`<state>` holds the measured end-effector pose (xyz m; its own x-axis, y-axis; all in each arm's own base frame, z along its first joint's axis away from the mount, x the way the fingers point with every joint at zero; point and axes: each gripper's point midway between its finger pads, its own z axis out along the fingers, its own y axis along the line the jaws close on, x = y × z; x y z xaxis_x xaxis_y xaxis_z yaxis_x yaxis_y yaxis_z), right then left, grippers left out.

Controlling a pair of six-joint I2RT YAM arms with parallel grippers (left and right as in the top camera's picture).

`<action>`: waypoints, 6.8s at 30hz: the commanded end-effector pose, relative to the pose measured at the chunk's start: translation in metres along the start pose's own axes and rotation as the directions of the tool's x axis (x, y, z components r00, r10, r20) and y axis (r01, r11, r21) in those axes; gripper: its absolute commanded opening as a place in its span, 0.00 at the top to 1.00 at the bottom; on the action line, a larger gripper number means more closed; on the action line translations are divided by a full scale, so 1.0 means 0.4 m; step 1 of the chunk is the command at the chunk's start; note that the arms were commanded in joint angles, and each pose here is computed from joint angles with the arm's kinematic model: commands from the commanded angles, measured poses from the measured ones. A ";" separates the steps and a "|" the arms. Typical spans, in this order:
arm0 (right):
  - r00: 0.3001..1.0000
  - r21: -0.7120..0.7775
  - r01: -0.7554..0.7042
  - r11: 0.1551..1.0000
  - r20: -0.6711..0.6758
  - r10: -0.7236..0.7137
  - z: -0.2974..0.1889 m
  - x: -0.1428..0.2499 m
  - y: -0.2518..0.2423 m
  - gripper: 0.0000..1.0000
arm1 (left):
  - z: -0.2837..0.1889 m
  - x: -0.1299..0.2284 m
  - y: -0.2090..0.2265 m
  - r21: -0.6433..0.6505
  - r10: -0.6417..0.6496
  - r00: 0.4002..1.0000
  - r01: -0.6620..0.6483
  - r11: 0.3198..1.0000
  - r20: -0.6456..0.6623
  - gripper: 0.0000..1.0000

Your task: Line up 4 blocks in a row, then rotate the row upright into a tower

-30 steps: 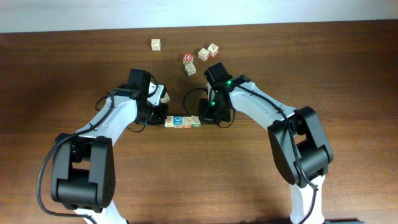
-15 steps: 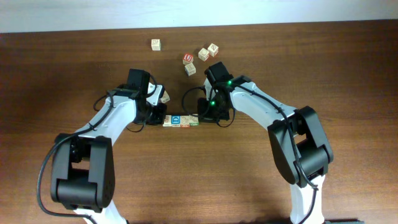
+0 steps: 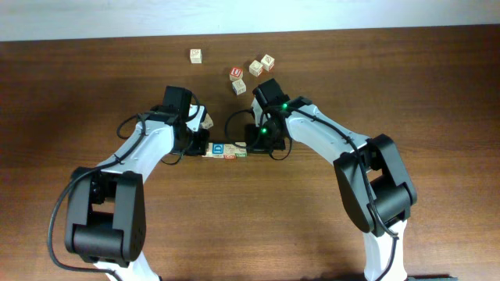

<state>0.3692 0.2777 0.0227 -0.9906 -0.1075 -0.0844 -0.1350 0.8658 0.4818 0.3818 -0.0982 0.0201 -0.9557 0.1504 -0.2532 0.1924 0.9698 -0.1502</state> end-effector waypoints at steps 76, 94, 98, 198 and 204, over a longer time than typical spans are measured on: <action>0.954 0.090 -0.217 0.972 -0.190 0.231 -0.050 0.203 -0.111 0.96 | -0.020 -0.038 -0.045 -0.001 0.018 1.000 -0.018 1.000 0.017 1.00; 0.978 0.199 -0.194 0.961 -0.037 0.205 -0.198 0.055 -0.098 0.95 | -0.020 -0.036 -0.045 -0.001 0.017 1.000 -0.017 1.000 0.013 1.00; 0.939 0.237 -0.332 0.913 -0.015 0.345 -0.132 0.095 -0.157 0.96 | -0.020 -0.036 -0.046 -0.001 0.018 1.000 -0.018 1.000 0.013 1.00; 0.991 0.024 0.037 0.999 0.124 -0.039 -0.137 -0.085 0.014 0.91 | -0.027 -0.051 -0.065 0.045 0.011 0.999 -0.012 0.999 0.030 1.00; 0.992 0.019 0.071 0.997 0.105 -0.073 -0.096 -0.070 0.050 0.91 | -0.069 -0.120 -0.043 0.044 -0.042 0.994 0.038 0.998 0.100 0.70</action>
<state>0.4065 0.2601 0.0800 -0.9695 -0.0621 -0.2370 -0.1683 0.8718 0.4600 0.4009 -0.1216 0.0444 -0.9467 0.1296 -0.2950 0.1896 0.9643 -0.1847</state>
